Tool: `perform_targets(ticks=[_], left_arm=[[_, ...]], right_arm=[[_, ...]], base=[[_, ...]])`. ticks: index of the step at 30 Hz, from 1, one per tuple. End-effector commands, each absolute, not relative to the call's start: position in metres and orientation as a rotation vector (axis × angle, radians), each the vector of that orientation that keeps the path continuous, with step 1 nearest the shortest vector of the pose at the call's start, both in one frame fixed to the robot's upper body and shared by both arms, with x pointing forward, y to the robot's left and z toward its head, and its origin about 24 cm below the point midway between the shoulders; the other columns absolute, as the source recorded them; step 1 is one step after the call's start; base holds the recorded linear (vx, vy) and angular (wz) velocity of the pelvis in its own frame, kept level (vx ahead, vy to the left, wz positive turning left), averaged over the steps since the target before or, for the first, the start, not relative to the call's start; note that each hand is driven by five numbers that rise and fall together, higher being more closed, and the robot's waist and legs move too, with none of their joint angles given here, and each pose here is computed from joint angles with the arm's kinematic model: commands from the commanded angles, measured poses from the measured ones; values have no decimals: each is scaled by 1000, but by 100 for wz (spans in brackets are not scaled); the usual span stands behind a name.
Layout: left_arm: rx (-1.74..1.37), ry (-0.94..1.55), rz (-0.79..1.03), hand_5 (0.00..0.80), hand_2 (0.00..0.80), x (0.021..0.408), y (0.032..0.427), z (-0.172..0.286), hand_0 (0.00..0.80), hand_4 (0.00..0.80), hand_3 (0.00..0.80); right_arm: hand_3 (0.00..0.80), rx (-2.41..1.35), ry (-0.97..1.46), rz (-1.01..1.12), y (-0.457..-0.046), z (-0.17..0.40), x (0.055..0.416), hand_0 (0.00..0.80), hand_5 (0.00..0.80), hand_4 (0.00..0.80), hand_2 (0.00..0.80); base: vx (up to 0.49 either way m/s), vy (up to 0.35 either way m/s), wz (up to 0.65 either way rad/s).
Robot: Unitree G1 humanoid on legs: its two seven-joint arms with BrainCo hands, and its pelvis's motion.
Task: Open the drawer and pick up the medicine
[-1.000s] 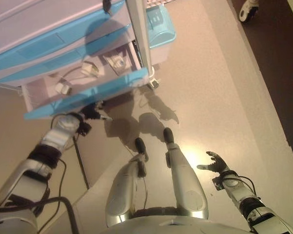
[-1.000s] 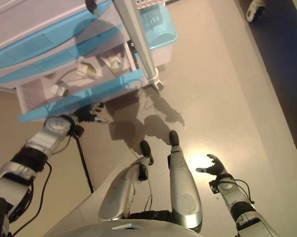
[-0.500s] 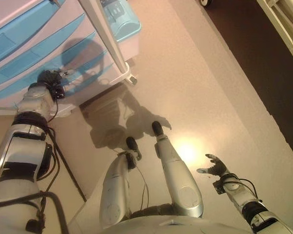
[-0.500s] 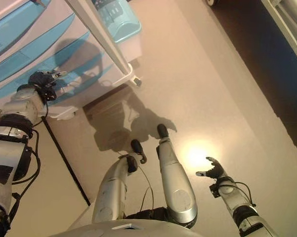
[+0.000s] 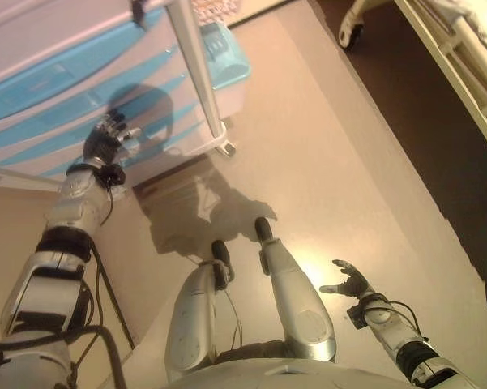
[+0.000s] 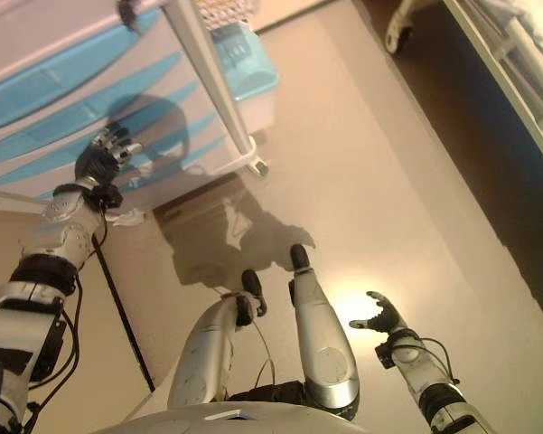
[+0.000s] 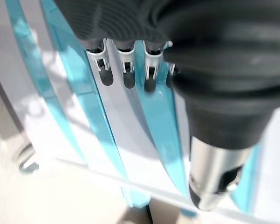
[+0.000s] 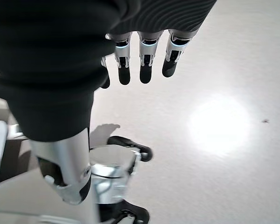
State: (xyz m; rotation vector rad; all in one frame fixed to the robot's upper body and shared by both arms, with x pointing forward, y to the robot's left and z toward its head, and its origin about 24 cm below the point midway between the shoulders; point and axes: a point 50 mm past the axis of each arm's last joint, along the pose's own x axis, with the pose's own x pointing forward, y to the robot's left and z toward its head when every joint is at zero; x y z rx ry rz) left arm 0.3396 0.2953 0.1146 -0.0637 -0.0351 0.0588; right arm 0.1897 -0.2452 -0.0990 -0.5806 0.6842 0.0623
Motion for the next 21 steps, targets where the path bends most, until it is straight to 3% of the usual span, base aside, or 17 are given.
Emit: perform_targets(ticks=[1, 8, 11, 17, 21], left_arm=[[-149, -7, 9, 0, 0, 318, 293, 80, 0, 0, 0], [-305, 304, -18, 0, 0, 253, 255, -31, 0, 0, 0], [-217, 467, -1, 0, 0, 223, 240, -70, 0, 0, 0], [-166, 706, -26, 0, 0, 172, 224, -116, 0, 0, 0], [25, 896, -59, 0, 0, 137, 221, -141, 0, 0, 0]], right_arm=[[0, -565, 771, 54, -258, -110, 163, 0, 0, 0, 0], [0, -393, 871, 15, -255, -124, 144, 0, 0, 0, 0], [0, -300, 927, 6, -248, -133, 134, 0, 0, 0, 0], [0, -196, 1017, 2, -242, -145, 116, 0, 0, 0, 0], [0, -153, 1074, 7, -235, -152, 109, 0, 0, 0, 0]], base=[[83, -34, 33], [97, -48, 36], [71, -50, 47], [2, -25, 30], [-32, -11, 24]])
